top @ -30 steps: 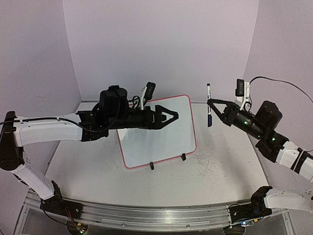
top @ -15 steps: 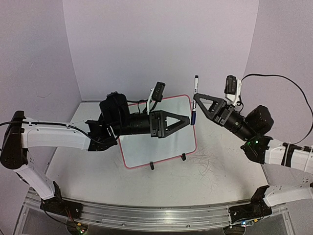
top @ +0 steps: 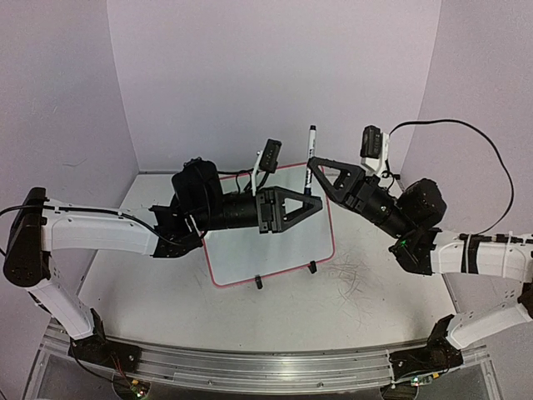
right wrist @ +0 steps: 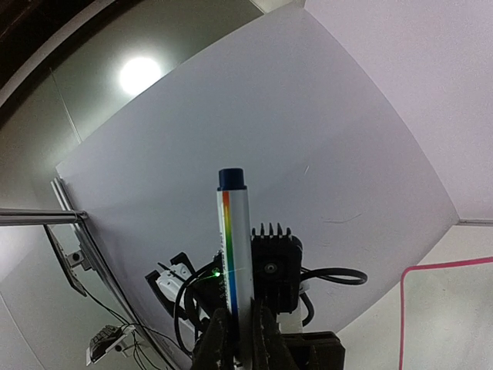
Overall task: Write a sentence on the whiteboard
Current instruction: Pass from the right arm to the left, then open the pen cap from the whiteboard marker.
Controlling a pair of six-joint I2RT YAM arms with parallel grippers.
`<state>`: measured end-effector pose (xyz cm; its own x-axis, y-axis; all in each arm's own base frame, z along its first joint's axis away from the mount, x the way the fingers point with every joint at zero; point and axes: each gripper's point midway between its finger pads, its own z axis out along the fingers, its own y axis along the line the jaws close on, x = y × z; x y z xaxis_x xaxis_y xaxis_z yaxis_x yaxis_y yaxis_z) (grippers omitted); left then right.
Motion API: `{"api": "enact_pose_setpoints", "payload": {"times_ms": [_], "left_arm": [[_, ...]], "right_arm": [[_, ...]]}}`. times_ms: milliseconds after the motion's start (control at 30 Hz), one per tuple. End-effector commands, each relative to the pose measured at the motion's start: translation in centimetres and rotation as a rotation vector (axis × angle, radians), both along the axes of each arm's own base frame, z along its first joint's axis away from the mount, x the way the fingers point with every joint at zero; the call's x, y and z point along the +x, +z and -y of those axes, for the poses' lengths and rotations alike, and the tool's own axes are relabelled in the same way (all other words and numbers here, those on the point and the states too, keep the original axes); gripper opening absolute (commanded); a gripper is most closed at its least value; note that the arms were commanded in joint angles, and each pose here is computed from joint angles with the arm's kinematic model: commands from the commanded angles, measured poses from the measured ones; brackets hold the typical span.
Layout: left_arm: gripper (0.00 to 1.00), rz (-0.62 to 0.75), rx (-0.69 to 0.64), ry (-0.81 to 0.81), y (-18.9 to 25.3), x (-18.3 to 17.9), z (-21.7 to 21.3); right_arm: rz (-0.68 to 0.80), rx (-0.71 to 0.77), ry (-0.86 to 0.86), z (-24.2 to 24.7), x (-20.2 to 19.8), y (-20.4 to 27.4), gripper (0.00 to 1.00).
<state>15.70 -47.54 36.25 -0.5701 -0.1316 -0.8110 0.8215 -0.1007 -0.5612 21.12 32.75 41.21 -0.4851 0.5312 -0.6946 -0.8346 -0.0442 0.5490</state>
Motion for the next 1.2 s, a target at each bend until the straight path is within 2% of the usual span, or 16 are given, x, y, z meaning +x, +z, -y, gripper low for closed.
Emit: {"api": "enact_pose_setpoints", "payload": {"times_ms": [0,133,267,333,400,433,567,600,667,733,833,933,1000,1100,1167], "left_arm": [[0.40,0.070,-0.078,0.036,2.7,0.1,-1.1],[0.25,0.114,-0.071,0.068,2.6,0.1,-2.0],[0.04,0.164,0.003,0.131,1.3,0.8,-3.2],[0.00,0.181,0.045,0.155,0.6,1.2,-3.9],[0.00,0.219,0.083,0.171,0.1,1.3,-4.5],[0.00,0.233,0.119,0.186,-0.4,1.5,-4.7],[0.00,0.316,0.322,0.236,-2.7,2.7,-5.1],[0.00,0.333,0.378,0.233,-3.2,2.8,-5.2],[0.00,0.369,0.482,0.213,-4.4,2.8,-5.5],[0.00,0.396,0.557,0.191,-5.1,2.7,-5.9],[0.00,0.446,0.596,0.148,-5.3,2.0,-6.4],[0.00,0.463,0.629,0.102,-5.6,1.4,-6.7],[0.00,0.460,0.655,0.068,-6.0,0.9,-6.8],[0.00,0.441,0.693,0.014,-6.6,0.3,-6.9],[0.00,0.433,0.698,-0.011,-6.8,-0.2,-7.1]], "right_arm": [[0.061,0.089,0.031,0.6,-1.1,3.1,0.00],[0.034,0.034,0.033,0.2,-1.0,1.9,0.00],[-0.021,-0.188,0.021,-1.3,-0.4,-2.1,0.05],[-0.029,-0.308,-0.011,-1.4,-0.1,-4.1,0.08],[-0.040,-0.415,-0.049,-1.0,0.2,-5.9,0.16],[-0.039,-0.477,-0.077,-0.7,0.3,-6.9,0.27],[-0.017,-0.693,-0.253,2.4,1.4,-8.6,0.94],[0.008,-0.758,-0.297,3.3,1.6,-9.0,0.98],[0.056,-0.896,-0.355,5.0,1.8,-9.8,0.98],[0.064,-0.966,-0.445,6.7,2.6,-8.8,0.98],[0.060,-1.066,-0.433,7.1,2.6,-8.3,0.98],[0.072,-1.090,-0.330,5.8,1.8,-7.2,0.98],[0.068,-1.052,-0.243,4.6,0.8,-5.9,0.98],[0.053,-0.975,-0.019,1.9,-1.8,-4.5,0.98],[0.020,-0.961,0.089,0.6,-2.7,-4.5,0.92]]}}
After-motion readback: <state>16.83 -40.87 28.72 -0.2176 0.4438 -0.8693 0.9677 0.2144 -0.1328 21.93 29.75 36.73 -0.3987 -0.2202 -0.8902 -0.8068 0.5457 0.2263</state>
